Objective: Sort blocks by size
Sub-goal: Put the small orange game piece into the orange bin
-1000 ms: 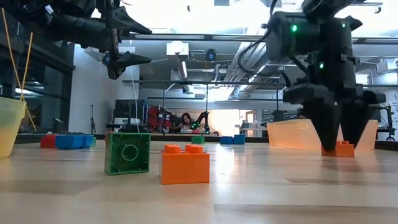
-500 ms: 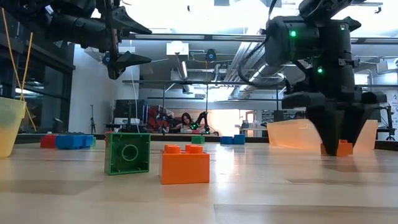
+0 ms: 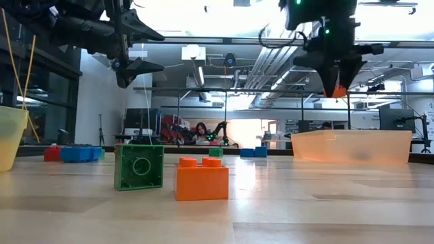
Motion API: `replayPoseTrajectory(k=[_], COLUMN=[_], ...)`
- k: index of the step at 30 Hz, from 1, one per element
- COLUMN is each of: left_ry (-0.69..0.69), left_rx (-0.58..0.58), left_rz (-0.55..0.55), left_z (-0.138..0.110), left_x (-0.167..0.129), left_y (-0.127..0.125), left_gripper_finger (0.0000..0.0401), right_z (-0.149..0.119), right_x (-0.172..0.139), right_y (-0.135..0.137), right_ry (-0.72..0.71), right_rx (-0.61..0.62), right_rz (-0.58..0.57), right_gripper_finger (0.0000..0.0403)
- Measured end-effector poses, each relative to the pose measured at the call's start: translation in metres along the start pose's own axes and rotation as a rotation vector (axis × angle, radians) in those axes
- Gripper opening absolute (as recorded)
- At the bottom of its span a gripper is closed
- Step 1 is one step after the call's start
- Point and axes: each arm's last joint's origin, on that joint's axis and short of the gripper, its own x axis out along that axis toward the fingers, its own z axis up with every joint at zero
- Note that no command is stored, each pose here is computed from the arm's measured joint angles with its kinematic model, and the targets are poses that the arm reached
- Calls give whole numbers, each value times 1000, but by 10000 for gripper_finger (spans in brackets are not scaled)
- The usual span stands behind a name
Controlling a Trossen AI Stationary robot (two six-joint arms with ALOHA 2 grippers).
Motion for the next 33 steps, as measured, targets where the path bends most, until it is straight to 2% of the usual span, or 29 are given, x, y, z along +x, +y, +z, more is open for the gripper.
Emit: replayPoseTrajectory(k=[3, 8, 12, 15, 19, 23, 25, 28, 33], left_ry=[2, 3, 3, 3, 3, 4, 4, 6, 10], left_rx=[-3, -21, -22, -23, -27, -27, -27, -29, -45], left_rz=[1, 1, 2, 2, 2, 2, 2, 4, 7], left_z=[0, 0, 0, 0, 0, 0, 0, -1, -1], left_x=[0, 0, 0, 0, 0, 0, 0, 0, 0], left_y=[0, 0, 0, 0, 0, 0, 0, 0, 1], left_gripper_finger=[289, 289, 289, 289, 289, 289, 289, 289, 289], right_z=[18, 33, 33, 21, -16, -75, -110, -159, -222], right_x=[13, 34, 33, 19, -11, -40, -48, -51, -43], right_y=[-15, -26, -21, -9, 12, 29, 34, 40, 57], right_ry=[20, 122, 130, 118, 150, 298, 411, 522, 607], right_rx=[32, 14, -45, -98, -175, -191, -198, -176, -80], right_rz=[-65, -66, 6, 150, 389, 514, 495, 399, 312], right_gripper_finger=[162, 266, 313, 322, 324, 325, 325, 325, 326])
